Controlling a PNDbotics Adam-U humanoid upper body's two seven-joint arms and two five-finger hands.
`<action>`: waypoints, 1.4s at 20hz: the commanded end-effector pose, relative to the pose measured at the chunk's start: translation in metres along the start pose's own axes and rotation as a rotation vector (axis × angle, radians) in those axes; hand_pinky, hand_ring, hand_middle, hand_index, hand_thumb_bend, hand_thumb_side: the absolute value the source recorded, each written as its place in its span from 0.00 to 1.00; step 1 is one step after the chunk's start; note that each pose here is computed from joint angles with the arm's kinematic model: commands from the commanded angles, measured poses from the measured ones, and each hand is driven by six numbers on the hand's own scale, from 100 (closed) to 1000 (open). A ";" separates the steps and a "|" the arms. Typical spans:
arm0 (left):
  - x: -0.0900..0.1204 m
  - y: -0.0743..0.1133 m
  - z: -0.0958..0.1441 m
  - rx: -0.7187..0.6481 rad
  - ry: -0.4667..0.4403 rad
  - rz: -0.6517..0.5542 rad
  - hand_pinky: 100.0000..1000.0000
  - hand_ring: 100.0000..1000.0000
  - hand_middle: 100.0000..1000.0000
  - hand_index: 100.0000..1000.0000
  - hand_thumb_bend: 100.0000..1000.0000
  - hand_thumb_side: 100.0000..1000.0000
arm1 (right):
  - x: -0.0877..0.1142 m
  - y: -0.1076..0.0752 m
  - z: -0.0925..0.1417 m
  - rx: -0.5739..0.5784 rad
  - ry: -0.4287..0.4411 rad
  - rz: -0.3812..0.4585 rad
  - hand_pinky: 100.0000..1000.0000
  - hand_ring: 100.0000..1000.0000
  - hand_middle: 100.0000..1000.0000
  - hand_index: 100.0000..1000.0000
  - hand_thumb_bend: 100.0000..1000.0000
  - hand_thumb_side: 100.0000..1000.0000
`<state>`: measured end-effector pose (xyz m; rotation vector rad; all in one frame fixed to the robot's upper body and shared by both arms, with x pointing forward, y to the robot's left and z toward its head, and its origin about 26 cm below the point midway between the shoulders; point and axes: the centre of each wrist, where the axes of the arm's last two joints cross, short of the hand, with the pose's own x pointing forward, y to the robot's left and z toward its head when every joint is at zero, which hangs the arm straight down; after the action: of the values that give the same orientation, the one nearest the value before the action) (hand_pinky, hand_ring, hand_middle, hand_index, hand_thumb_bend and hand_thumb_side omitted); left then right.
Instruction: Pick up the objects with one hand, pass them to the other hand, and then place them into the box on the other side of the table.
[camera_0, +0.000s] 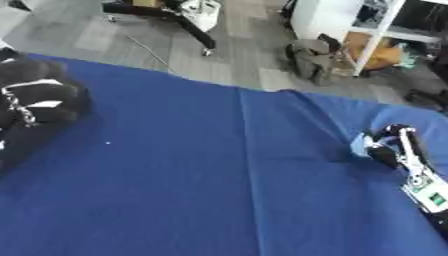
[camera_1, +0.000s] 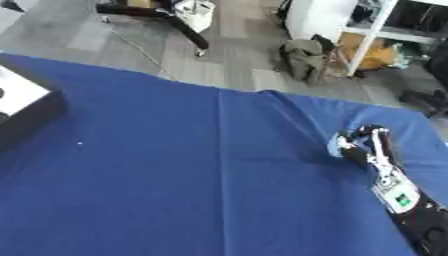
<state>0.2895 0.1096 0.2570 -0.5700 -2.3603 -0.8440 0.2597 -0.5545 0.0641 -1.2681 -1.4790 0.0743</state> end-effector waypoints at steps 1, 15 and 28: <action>0.007 0.001 -0.002 0.001 -0.024 -0.002 0.72 0.77 0.78 0.82 1.00 0.54 | 0.006 -0.009 -0.007 0.007 -0.040 0.010 0.66 0.76 0.63 0.71 0.00 0.27; 0.008 0.001 -0.004 -0.010 -0.029 -0.013 0.72 0.77 0.78 0.82 1.00 0.54 | 0.010 -0.007 -0.009 0.066 -0.072 0.004 0.72 0.85 0.88 1.00 0.00 0.21; 0.009 0.002 -0.006 -0.030 -0.038 -0.029 0.72 0.77 0.78 0.82 1.00 0.54 | 0.001 -0.001 -0.003 0.157 0.046 0.096 0.77 0.92 0.95 1.00 0.00 0.13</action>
<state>0.2892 0.1086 0.2598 -0.5733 -2.3715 -0.8609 0.2625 -0.5517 0.0612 -1.1882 -1.3645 0.2007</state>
